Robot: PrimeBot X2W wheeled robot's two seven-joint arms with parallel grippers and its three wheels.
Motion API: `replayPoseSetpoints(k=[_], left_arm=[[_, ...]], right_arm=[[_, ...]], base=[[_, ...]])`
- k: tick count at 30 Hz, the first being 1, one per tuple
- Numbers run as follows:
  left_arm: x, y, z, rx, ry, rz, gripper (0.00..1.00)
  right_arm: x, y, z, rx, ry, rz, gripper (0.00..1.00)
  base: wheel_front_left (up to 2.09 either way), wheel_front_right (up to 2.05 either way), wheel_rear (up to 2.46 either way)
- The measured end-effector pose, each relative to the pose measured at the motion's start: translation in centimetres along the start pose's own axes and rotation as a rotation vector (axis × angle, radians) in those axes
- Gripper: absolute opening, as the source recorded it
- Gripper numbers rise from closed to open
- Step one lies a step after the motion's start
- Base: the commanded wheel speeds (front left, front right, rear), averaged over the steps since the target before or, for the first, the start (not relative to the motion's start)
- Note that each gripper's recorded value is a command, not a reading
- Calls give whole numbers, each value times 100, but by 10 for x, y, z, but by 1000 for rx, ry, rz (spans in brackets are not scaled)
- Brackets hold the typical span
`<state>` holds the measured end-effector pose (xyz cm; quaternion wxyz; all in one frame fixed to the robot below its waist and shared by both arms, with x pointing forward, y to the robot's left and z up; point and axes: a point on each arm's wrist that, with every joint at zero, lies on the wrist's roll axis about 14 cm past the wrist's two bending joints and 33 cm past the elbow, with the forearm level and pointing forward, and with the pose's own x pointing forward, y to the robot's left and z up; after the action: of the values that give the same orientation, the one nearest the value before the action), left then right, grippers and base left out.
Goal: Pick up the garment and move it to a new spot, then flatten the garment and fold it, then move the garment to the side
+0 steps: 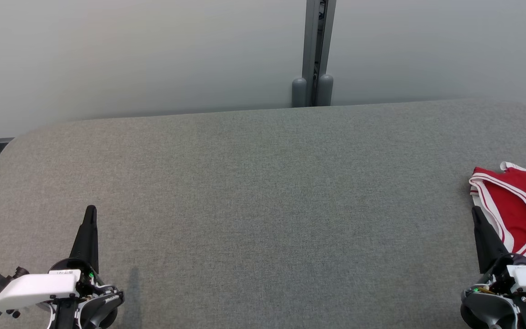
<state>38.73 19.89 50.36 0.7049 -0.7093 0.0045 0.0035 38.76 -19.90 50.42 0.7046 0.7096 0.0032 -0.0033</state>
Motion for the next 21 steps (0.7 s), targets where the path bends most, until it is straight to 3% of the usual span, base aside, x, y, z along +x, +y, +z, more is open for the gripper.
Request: replayPoseSetpoints(k=[21], left_arm=[[0,0,0,0,0,0,0]], right_arm=[[0,0,0,0,0,0,0]], base=[[0,0,0]])
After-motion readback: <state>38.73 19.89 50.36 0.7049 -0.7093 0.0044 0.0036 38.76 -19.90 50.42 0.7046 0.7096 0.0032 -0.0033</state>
